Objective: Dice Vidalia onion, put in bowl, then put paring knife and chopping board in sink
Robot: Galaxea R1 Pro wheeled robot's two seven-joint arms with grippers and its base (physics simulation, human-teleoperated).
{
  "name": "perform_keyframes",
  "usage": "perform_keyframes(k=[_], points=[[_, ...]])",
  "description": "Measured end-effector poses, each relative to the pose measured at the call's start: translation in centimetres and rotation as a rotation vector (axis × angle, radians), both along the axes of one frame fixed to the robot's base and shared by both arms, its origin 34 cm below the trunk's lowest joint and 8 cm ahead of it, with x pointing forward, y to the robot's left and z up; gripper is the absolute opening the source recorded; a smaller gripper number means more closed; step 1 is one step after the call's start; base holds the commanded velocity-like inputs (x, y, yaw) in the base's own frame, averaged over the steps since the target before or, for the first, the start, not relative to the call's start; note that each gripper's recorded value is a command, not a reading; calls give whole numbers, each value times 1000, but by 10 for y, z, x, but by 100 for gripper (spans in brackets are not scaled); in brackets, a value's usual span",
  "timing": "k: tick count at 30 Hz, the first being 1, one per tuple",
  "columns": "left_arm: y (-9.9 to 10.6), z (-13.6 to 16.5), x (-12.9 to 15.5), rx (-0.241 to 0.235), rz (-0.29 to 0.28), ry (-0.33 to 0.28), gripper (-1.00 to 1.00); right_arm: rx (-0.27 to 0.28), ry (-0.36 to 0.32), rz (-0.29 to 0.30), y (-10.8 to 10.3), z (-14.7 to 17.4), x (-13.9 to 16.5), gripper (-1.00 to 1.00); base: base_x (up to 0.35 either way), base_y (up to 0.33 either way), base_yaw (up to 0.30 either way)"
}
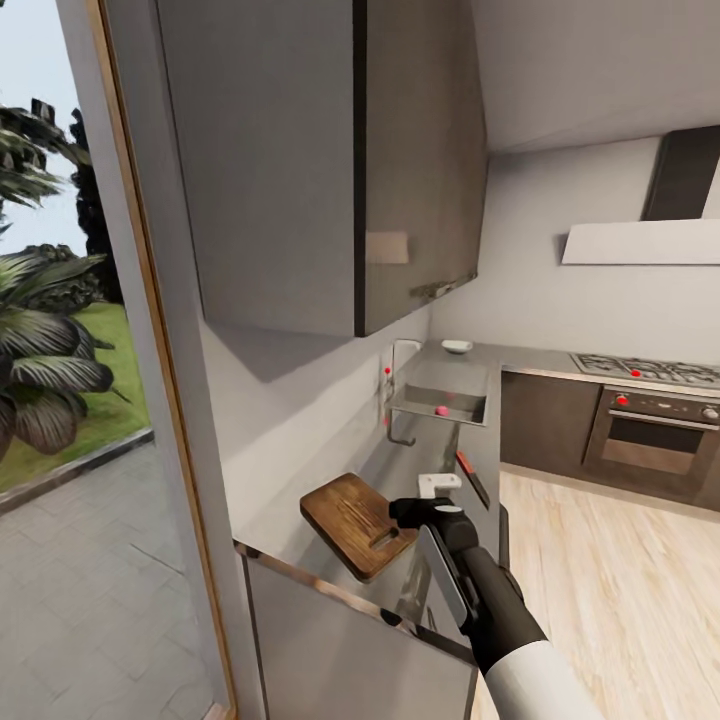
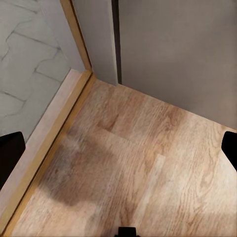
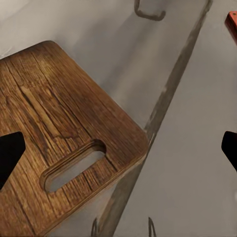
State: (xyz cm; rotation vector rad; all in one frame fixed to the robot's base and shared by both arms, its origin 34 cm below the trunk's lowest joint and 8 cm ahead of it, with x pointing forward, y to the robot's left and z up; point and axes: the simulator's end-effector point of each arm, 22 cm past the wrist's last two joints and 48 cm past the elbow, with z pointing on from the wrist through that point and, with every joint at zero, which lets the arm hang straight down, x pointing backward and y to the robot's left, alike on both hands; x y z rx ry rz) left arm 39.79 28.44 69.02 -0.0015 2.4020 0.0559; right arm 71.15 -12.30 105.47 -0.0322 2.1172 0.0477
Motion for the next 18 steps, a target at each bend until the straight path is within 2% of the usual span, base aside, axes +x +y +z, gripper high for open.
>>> perform_keyframes(k=[8, 15, 18], points=[[0, -4, -5, -1, 1, 13, 100, -9, 28, -1, -1, -13, -2, 100, 1, 0, 0], [13, -30, -47, 16, 9, 117, 100, -13, 44, -2, -2, -21, -4, 100, 0, 0, 0], [16, -46, -78, 18, 14, 190, 100, -14, 49, -2, -2, -23, -4, 100, 0, 0, 0]])
